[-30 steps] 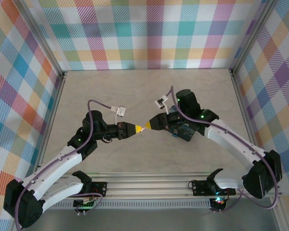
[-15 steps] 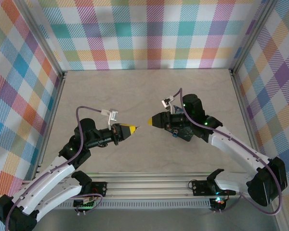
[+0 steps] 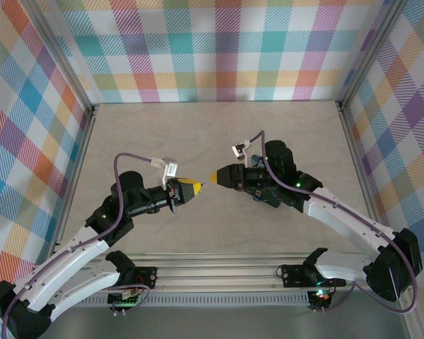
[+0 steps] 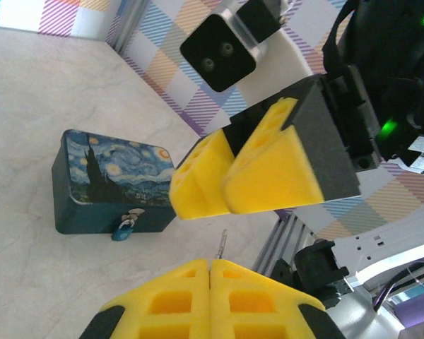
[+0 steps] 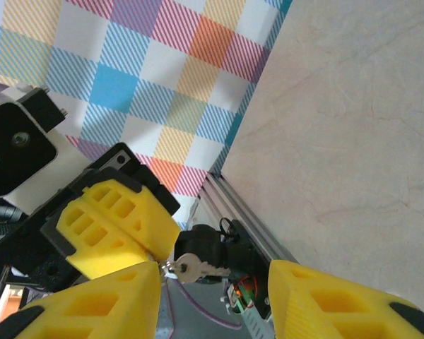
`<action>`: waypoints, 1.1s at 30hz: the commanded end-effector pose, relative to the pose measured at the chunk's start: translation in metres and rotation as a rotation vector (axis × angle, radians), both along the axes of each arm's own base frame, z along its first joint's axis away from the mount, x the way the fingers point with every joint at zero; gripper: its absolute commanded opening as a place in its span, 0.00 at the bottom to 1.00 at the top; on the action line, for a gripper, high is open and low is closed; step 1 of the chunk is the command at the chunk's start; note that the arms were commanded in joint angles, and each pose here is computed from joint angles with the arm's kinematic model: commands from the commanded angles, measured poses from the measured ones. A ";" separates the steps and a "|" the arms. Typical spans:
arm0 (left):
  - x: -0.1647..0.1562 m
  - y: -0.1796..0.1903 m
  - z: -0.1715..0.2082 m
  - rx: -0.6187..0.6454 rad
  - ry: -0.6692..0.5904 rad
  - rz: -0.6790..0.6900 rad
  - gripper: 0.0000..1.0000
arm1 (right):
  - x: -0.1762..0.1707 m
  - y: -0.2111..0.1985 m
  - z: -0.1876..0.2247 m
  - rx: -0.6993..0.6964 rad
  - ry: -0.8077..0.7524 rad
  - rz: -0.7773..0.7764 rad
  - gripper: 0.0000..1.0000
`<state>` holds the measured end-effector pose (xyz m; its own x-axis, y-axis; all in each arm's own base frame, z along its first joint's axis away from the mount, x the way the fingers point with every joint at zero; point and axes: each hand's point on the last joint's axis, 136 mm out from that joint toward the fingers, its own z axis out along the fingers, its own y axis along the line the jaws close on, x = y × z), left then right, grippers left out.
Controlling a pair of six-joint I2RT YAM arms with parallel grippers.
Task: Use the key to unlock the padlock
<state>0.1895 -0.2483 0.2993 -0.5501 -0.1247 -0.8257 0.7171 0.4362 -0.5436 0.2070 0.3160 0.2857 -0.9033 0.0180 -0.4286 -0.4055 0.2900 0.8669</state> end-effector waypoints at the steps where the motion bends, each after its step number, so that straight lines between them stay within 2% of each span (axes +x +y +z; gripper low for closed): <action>1: -0.003 -0.001 0.023 -0.012 -0.072 -0.005 0.00 | 0.001 -0.004 0.019 0.055 -0.054 -0.043 0.45; 4: -0.003 -0.001 0.028 -0.013 -0.081 -0.004 0.00 | 0.002 -0.005 0.025 0.087 -0.066 -0.060 0.43; 12: 0.000 -0.003 0.030 0.006 -0.091 0.004 0.00 | -0.004 0.010 0.037 0.116 -0.048 0.025 0.42; 16: 0.005 -0.007 0.026 -0.011 -0.040 0.016 0.00 | -0.006 0.017 0.038 0.127 -0.048 0.061 0.42; 19: 0.013 -0.008 0.016 -0.010 0.031 0.051 0.00 | -0.001 0.016 0.030 0.096 -0.035 0.032 0.42; 21: 0.017 -0.008 0.005 -0.002 0.084 0.076 0.00 | 0.010 0.004 0.007 -0.010 0.003 -0.081 0.41; 26: 0.024 -0.004 -0.040 -0.010 0.250 0.146 0.00 | 0.027 -0.059 -0.079 -0.414 0.107 -0.404 0.42; 30: 0.022 -0.006 -0.076 -0.027 0.367 0.154 0.00 | 0.021 -0.096 -0.142 -0.685 0.185 -0.542 0.46; 33: 0.022 -0.007 -0.088 -0.063 0.430 0.150 0.00 | 0.022 -0.113 -0.170 -0.825 0.191 -0.615 0.47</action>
<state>0.2082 -0.2509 0.2010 -0.7995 -0.2029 -0.5653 0.3875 0.5449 -0.7436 0.2325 0.2460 0.1562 -0.9094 0.2401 -0.3396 0.0071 0.8254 0.5645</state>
